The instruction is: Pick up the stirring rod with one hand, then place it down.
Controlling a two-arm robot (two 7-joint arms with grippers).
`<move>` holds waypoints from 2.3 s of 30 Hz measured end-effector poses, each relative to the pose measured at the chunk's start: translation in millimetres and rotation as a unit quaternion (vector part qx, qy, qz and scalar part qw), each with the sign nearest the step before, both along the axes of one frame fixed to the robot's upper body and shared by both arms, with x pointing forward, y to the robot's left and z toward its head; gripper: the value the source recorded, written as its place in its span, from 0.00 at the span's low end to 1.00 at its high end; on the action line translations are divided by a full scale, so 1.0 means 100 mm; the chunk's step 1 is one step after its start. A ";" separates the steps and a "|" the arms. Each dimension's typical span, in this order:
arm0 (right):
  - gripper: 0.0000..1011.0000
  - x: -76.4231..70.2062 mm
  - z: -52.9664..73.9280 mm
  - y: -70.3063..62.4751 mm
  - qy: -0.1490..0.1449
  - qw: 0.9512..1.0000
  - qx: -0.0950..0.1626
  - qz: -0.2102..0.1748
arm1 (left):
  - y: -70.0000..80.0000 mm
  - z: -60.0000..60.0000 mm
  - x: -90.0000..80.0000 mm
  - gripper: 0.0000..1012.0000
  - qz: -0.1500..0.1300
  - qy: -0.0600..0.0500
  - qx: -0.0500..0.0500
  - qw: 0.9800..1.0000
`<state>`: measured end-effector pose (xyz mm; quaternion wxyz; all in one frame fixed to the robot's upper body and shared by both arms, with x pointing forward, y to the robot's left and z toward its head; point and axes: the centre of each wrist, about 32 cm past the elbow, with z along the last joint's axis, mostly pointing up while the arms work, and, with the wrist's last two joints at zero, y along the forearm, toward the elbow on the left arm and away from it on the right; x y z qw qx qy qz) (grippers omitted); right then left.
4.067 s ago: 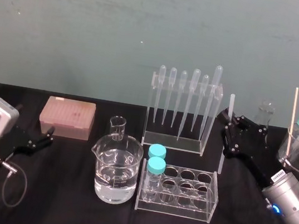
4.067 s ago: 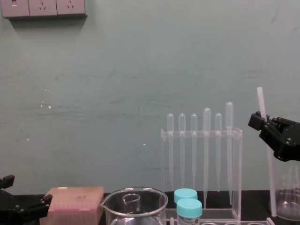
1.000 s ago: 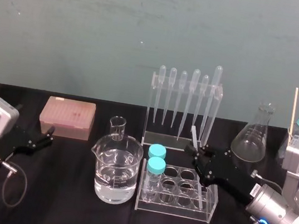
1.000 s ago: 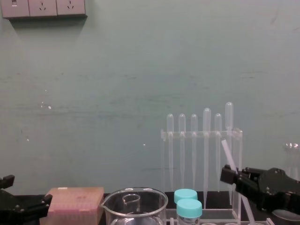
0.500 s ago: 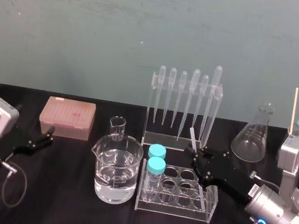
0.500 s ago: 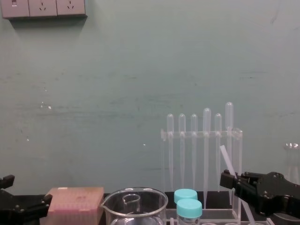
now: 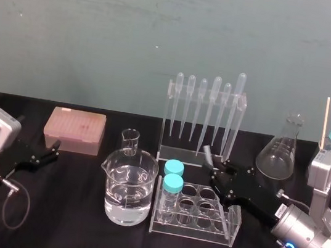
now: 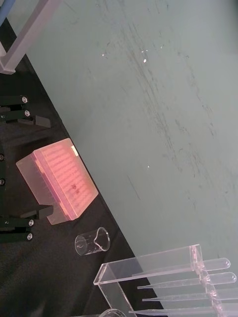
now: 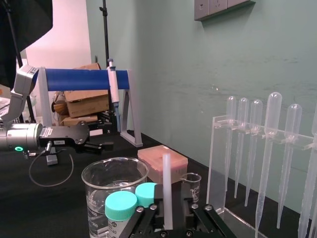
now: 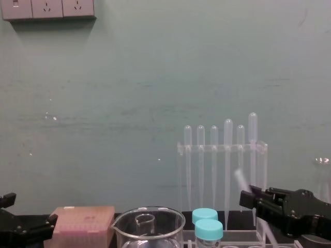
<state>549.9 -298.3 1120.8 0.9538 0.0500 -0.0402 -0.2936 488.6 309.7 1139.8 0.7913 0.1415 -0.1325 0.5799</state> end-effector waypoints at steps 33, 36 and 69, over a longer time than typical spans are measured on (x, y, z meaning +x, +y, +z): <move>0.99 -0.01 0.19 -0.07 -0.121 0.991 0.040 -0.047 | 0.00 0.00 0.00 0.99 0.000 0.000 0.000 1.000; 0.99 -0.06 0.22 -0.14 -0.128 0.986 0.052 -0.095 | 0.00 0.00 0.00 0.99 0.000 0.000 0.000 1.000; 0.99 -0.36 -0.04 -0.36 0.039 0.971 0.043 -0.233 | 0.00 0.00 0.00 0.99 0.000 0.000 0.000 1.000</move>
